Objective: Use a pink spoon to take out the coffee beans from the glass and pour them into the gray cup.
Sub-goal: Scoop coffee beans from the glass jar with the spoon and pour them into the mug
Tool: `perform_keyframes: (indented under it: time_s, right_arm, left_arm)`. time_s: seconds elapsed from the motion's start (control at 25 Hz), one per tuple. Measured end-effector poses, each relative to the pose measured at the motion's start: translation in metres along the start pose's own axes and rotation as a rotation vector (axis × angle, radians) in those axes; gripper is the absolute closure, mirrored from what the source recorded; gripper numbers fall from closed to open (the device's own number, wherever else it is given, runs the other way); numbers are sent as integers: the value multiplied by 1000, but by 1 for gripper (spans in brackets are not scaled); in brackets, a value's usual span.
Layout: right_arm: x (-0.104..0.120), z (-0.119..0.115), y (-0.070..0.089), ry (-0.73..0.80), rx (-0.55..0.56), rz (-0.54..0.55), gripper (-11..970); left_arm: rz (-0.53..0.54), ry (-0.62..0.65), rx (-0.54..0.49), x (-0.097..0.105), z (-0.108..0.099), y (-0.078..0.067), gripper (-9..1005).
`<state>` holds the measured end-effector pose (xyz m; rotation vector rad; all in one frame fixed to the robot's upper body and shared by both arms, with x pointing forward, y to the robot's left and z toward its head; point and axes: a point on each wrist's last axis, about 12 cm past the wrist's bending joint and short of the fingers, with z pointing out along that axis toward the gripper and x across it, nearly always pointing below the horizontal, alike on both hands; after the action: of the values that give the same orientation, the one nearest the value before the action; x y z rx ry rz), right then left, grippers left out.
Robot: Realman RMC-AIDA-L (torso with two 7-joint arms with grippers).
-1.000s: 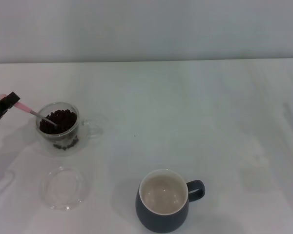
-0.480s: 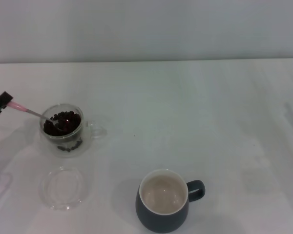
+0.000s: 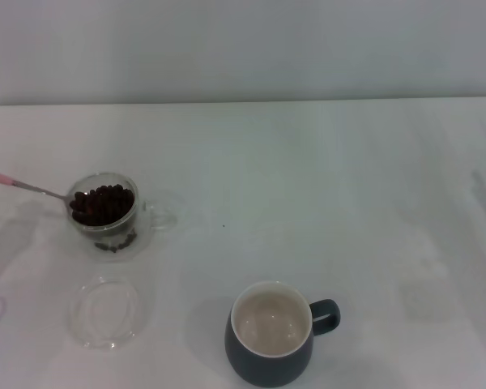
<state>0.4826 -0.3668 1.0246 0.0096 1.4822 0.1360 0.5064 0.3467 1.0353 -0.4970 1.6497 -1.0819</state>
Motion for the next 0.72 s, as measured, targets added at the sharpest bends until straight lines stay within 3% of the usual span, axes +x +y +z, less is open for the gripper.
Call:
perform_keyframes:
  time_s: [0.4,0.72]
  right_arm:
    - [0,1,2,-6,-5,3,116]
    - [0,5,5,-8,-16,2,116]
  left_arm:
    - [-52,-16,67,1,-4,-7,863]
    - [-94,66,113,25,15,-16,863]
